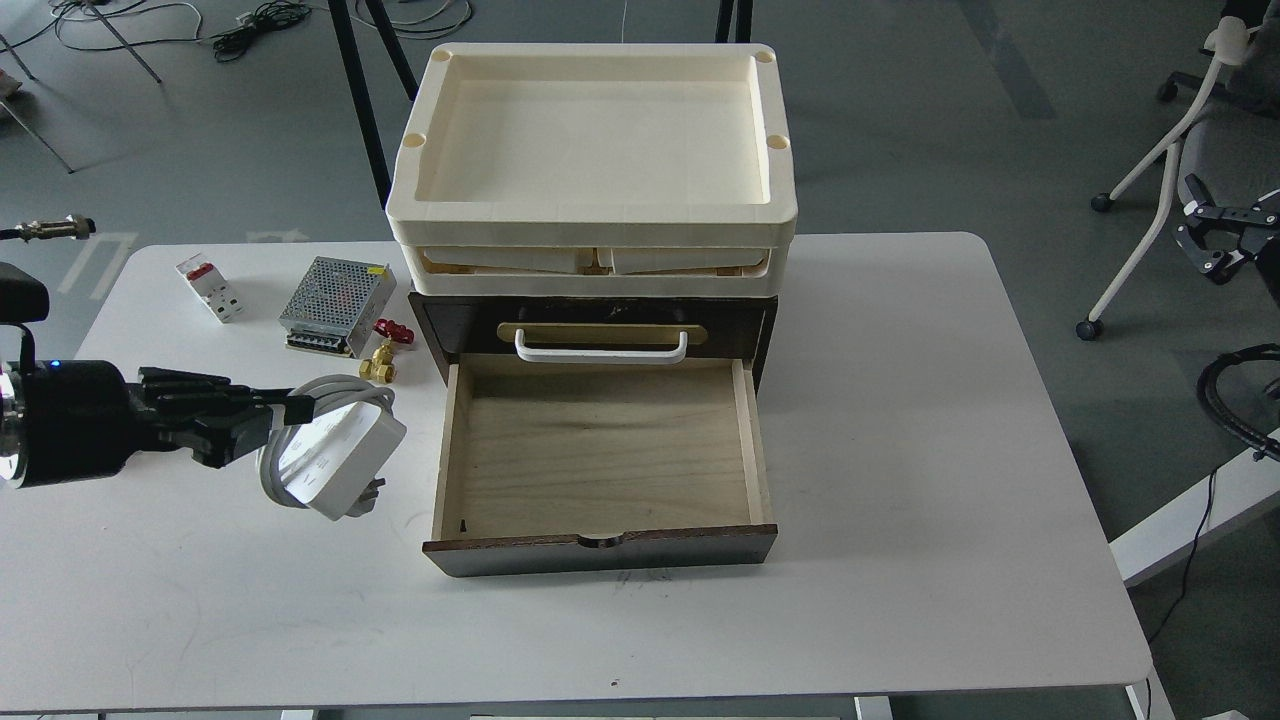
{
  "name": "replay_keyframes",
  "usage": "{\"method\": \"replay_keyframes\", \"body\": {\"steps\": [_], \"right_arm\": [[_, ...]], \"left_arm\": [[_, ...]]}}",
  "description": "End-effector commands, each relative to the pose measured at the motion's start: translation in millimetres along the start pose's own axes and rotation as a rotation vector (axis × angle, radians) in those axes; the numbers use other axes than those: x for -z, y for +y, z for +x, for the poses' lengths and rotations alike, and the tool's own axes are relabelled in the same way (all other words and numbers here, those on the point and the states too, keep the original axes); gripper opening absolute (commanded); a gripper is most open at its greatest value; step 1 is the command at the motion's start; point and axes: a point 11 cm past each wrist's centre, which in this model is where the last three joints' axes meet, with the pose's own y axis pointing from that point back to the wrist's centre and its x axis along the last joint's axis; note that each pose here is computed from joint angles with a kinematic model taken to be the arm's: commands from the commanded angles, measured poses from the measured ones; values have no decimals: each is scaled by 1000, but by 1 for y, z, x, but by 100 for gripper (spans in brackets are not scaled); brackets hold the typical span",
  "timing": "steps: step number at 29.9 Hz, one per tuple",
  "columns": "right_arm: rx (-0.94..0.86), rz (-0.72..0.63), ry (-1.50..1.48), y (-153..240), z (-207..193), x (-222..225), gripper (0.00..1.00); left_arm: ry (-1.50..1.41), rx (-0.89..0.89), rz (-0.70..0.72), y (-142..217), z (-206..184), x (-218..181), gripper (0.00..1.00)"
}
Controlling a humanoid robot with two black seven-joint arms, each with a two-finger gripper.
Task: Put charging cable into cabinet
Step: 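Lift the cable bundle with the left gripper and carry it over the open drawer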
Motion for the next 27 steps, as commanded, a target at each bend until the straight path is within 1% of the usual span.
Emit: {"method": "replay_keyframes", "body": {"steps": [1, 4, 9, 12, 17, 24, 27], "right_arm": [[-7, -3, 3, 2, 3, -1, 100], [-13, -9, 4, 4, 6, -3, 100], [-25, -14, 6, 7, 10, -5, 100], [-32, -18, 11, 9, 13, -5, 100], [-35, -18, 11, 10, 14, -6, 100], [-33, -20, 7, 10, 13, -7, 100], [-33, -19, 9, 10, 13, -6, 100]], "left_arm": [[59, -19, -98, -19, 5, -19, 1], [116, -53, -171, -31, 12, -33, 0], [186, -135, -311, -44, 42, -62, 0], [246, -137, -383, -54, 50, -74, 0], [302, -140, -414, -79, 47, -71, 0], [400, -132, -412, -117, 25, -58, 0], [426, -124, -397, -124, 16, -51, 0]]}}
